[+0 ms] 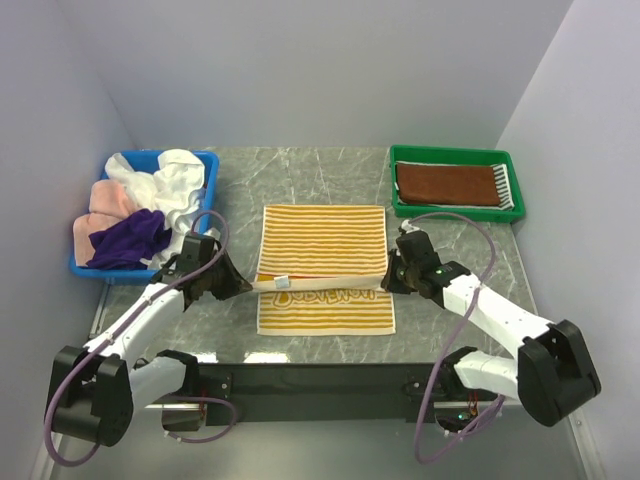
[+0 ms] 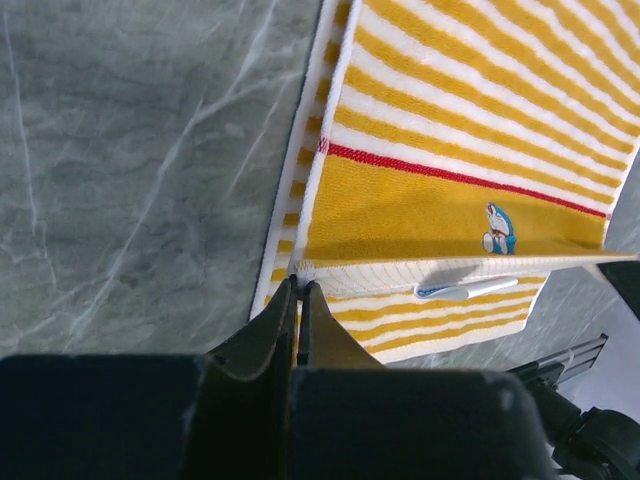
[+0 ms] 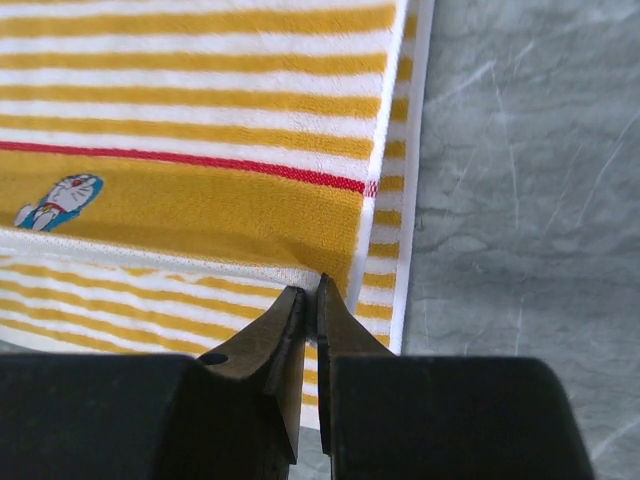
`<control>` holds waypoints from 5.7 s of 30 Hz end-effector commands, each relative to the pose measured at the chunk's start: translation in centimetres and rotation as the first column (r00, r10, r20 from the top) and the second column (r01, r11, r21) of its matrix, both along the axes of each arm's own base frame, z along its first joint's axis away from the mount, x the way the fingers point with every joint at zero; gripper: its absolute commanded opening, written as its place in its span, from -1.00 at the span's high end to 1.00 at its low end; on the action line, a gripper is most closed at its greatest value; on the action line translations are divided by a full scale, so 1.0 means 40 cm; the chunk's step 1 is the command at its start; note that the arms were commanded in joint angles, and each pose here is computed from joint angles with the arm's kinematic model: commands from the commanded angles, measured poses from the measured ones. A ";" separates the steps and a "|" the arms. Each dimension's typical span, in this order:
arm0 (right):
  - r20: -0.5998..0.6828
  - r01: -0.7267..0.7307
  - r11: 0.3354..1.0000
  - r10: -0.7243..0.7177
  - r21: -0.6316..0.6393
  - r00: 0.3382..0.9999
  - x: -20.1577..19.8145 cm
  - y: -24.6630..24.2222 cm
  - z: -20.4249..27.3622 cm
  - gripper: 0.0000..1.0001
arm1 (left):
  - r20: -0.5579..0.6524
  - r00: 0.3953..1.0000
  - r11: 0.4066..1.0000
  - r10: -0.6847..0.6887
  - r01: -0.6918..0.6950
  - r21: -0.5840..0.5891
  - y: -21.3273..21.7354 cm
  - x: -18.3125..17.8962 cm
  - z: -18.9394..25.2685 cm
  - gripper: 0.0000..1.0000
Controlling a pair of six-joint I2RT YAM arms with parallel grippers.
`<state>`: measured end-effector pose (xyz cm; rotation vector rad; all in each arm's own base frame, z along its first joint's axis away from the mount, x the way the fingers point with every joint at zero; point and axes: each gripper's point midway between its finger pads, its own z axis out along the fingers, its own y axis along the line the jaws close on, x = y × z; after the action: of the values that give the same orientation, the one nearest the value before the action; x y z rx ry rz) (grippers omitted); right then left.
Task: Fold and stack the towels
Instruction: Fold the towel
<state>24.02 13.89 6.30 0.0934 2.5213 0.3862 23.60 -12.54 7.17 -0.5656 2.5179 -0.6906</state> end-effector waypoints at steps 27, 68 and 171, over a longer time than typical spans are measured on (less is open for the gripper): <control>0.068 0.135 0.991 -0.135 0.013 0.988 -0.065 -0.095 0.119 1.00 | 0.051 0.996 0.996 0.077 -0.079 0.030 0.045 -0.040 0.108 0.99; 0.135 0.018 0.985 -0.042 0.169 0.990 -0.082 -0.002 0.157 -0.05 | 0.095 0.994 0.997 0.058 -0.052 -0.063 -0.026 -0.024 0.164 -0.48; 0.078 0.185 0.909 -0.230 0.373 0.970 0.132 -0.017 0.042 -0.26 | 0.025 0.985 0.985 0.169 -0.170 0.029 -0.123 0.159 -0.011 0.05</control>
<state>28.56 13.14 6.87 0.4850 2.3209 0.7397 28.61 -17.00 4.08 -0.7869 2.4877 -0.5560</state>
